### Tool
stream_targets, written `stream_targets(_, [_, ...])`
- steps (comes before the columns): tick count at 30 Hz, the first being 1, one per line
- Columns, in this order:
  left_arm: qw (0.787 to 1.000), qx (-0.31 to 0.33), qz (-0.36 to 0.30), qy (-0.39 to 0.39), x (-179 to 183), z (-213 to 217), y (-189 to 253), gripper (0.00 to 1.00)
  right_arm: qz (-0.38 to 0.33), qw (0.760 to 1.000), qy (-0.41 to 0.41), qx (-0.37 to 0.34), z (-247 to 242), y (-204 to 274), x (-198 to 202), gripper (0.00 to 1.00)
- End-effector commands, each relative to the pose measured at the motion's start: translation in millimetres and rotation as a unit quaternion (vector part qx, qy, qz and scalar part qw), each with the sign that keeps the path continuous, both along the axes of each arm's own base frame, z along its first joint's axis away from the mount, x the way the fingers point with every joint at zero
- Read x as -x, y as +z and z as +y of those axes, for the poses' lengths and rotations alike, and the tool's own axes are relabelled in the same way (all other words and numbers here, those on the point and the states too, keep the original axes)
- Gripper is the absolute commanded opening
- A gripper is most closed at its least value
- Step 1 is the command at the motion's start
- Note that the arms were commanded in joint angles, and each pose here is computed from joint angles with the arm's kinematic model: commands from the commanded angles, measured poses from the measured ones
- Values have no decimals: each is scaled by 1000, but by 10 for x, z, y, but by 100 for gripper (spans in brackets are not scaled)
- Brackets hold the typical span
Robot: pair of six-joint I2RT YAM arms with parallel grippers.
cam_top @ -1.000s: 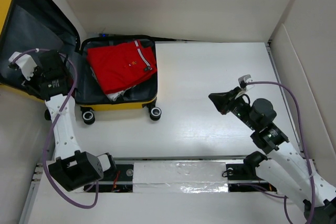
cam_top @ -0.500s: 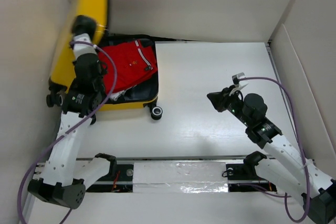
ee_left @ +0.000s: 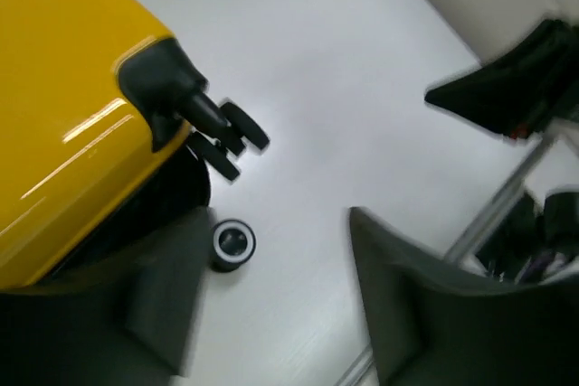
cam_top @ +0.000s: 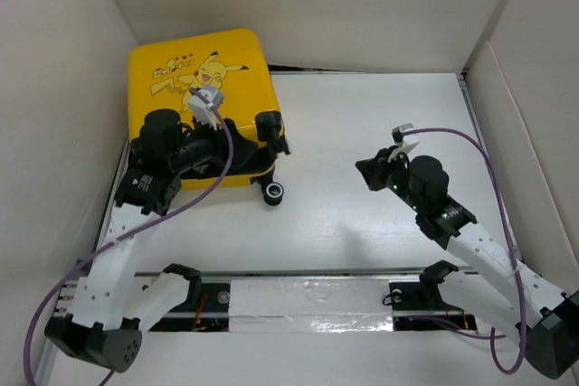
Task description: Pack the luggage
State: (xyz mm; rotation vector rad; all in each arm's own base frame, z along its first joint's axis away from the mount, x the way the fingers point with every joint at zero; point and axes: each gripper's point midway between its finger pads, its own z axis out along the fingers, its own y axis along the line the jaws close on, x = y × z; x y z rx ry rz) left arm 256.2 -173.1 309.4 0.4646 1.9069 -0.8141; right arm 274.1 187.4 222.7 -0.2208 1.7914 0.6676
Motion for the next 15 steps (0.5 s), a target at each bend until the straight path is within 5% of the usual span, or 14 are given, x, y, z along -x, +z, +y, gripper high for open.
stream_targets(1, [980, 50, -118, 152, -244, 378, 816, 40, -40, 999, -3, -18, 45, 296, -78, 2])
stream_targets(4, [932, 66, -102, 341, -681, 999, 894, 0, -33, 999, 1, -14, 81, 249, -82, 0])
stream_targets(10, [829, 53, -54, 553, -1309, 2055, 787, 0, -21, 1000, -17, -2, 135, 238, -213, 0])
stream_targets(15, [758, 59, -3, 650, -1624, 3000, 432, 8, -9, 1000, -14, -8, 366, 250, -452, 0])
